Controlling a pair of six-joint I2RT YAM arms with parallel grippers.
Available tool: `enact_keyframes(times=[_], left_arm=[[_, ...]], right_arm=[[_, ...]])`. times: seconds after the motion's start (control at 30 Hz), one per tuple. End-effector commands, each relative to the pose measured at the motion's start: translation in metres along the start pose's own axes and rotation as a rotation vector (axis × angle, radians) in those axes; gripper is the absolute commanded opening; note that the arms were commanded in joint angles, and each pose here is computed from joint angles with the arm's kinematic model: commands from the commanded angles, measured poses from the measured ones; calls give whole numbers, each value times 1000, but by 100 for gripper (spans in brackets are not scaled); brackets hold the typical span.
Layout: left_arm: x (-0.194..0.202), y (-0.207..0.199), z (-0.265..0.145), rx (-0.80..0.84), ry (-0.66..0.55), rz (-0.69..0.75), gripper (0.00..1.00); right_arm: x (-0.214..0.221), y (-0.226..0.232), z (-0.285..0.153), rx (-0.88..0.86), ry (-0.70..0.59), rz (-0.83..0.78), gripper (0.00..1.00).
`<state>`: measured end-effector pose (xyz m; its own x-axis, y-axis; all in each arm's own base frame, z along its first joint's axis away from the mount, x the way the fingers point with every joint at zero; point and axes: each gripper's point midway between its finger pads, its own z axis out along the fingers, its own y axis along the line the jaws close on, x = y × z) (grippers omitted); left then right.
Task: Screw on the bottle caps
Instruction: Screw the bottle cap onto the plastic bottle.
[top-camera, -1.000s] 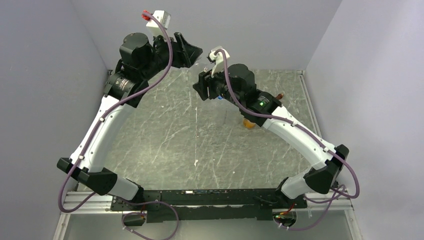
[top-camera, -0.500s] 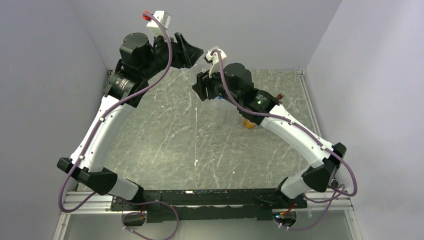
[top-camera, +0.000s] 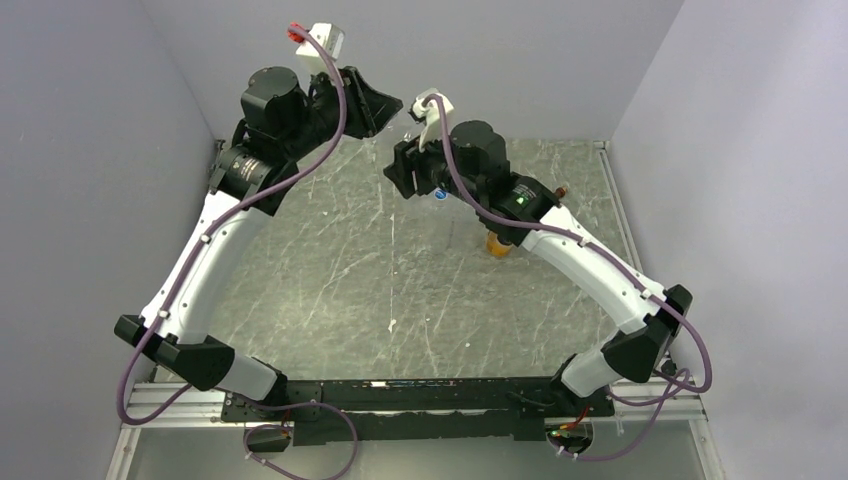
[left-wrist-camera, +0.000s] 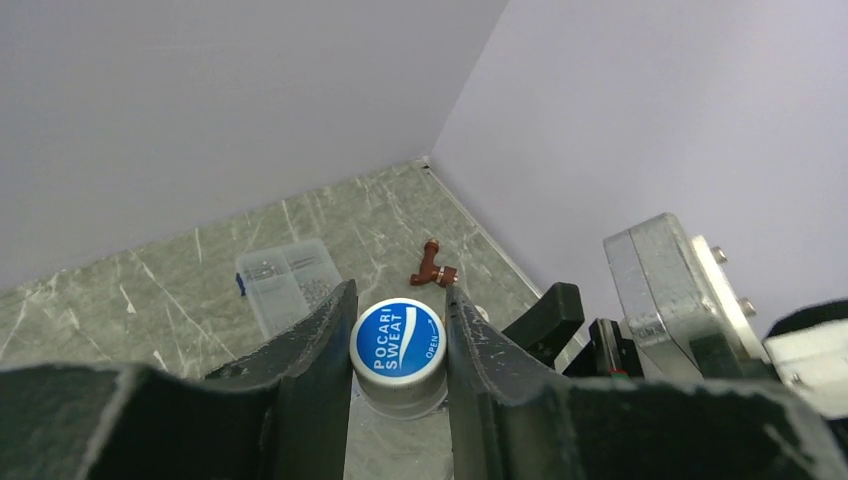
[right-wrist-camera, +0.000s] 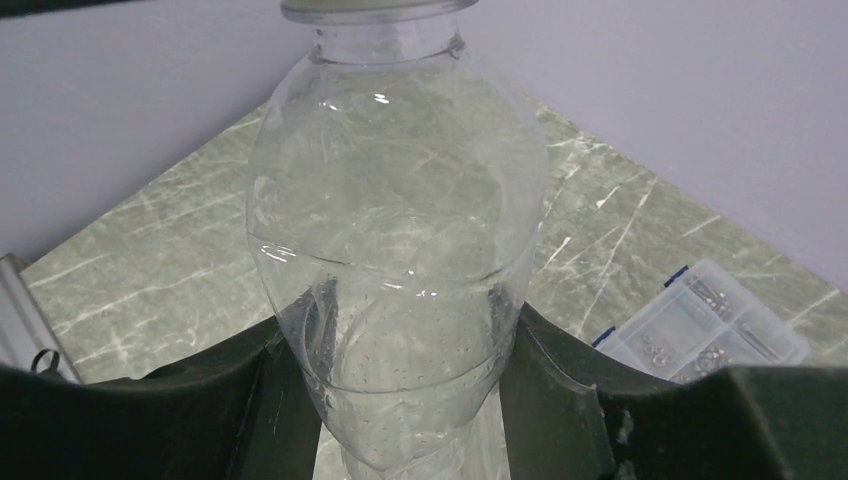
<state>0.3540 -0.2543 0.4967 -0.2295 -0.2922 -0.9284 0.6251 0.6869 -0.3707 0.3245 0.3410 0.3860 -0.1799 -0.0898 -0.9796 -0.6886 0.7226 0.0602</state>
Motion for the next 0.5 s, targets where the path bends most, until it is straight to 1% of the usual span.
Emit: enact_keyframes(times=[0.0,0.03,0.07,0.13,0.17,0.23,0.33,0.37,0.47], left_arm=[[-18,-23,-15,118,-62,68,16],[-14,-25,-19,151,-53,78,12],[-12,-29,-23,194,-54,89,9],[-16,-48,-42,331,-74,120,4],[-12,-59,-51,416,-61,131,3],[-7,-78,-72,568,-44,159,2],[3,-104,-101,781,6,195,0],[6,-113,-111,845,30,188,0],[15,-127,-134,997,78,220,0]], right_arm=[[-26,4,-13,-148,-68,36,11],[-29,7,-19,-216,-77,48,11],[-31,18,-27,-331,-82,57,11],[-38,28,-46,-490,-110,58,11],[-39,36,-55,-574,-116,54,11],[-47,53,-75,-733,-153,35,11],[-48,75,-104,-961,-158,46,10],[-49,81,-113,-1027,-162,38,10],[-49,91,-130,-1158,-154,35,11]])
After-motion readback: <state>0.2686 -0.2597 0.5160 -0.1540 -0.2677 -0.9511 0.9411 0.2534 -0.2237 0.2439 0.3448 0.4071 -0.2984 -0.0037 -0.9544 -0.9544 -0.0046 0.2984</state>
